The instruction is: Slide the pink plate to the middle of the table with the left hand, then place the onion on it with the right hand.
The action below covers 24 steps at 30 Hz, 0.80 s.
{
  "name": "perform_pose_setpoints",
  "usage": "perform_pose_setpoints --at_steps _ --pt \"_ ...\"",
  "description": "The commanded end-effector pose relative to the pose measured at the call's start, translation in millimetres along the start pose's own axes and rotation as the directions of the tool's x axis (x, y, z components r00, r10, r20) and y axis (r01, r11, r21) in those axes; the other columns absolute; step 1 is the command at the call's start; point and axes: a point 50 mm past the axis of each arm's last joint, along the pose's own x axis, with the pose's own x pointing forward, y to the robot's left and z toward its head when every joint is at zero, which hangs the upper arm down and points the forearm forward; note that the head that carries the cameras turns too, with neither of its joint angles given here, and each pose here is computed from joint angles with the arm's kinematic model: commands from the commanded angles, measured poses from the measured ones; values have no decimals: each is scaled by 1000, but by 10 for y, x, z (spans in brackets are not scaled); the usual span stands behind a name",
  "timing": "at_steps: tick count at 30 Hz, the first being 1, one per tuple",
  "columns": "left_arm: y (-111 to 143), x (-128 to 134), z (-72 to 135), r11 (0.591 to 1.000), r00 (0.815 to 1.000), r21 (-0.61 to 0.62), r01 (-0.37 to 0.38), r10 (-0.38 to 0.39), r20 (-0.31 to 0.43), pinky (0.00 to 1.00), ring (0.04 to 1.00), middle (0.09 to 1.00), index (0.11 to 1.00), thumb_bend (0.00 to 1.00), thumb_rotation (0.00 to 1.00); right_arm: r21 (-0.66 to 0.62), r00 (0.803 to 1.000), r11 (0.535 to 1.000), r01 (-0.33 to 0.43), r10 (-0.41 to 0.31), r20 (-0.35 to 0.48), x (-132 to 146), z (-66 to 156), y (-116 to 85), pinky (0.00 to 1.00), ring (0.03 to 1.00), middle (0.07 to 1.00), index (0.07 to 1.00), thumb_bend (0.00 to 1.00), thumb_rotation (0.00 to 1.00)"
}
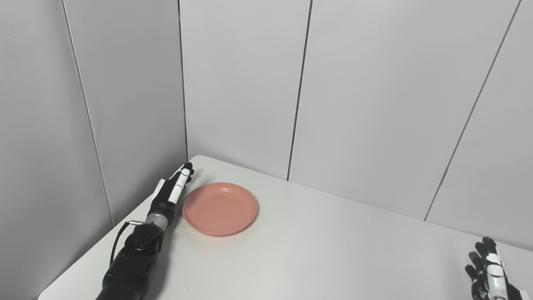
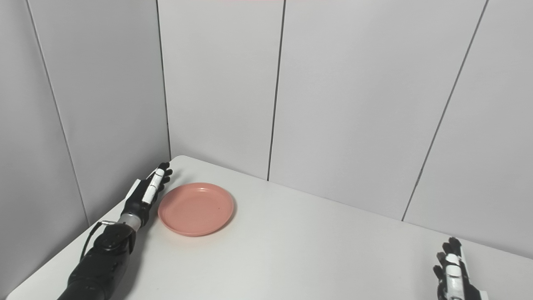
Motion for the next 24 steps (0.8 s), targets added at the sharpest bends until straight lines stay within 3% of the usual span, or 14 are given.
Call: perform_pose_setpoints --at_steps 1,24 --pt "-19 188 345 1000 992 -7 15 -14 123 1000 951 943 928 624 1000 7 997 1000 -12 11 71 66 203 43 1000 1000 1000 1000 200 1000" --pt "-227 111 259 994 992 -82 68 -58 113 952 945 941 931 600 1000 -15 996 1000 3 -1 93 61 274 72 1000 1000 1000 1000 173 1000"
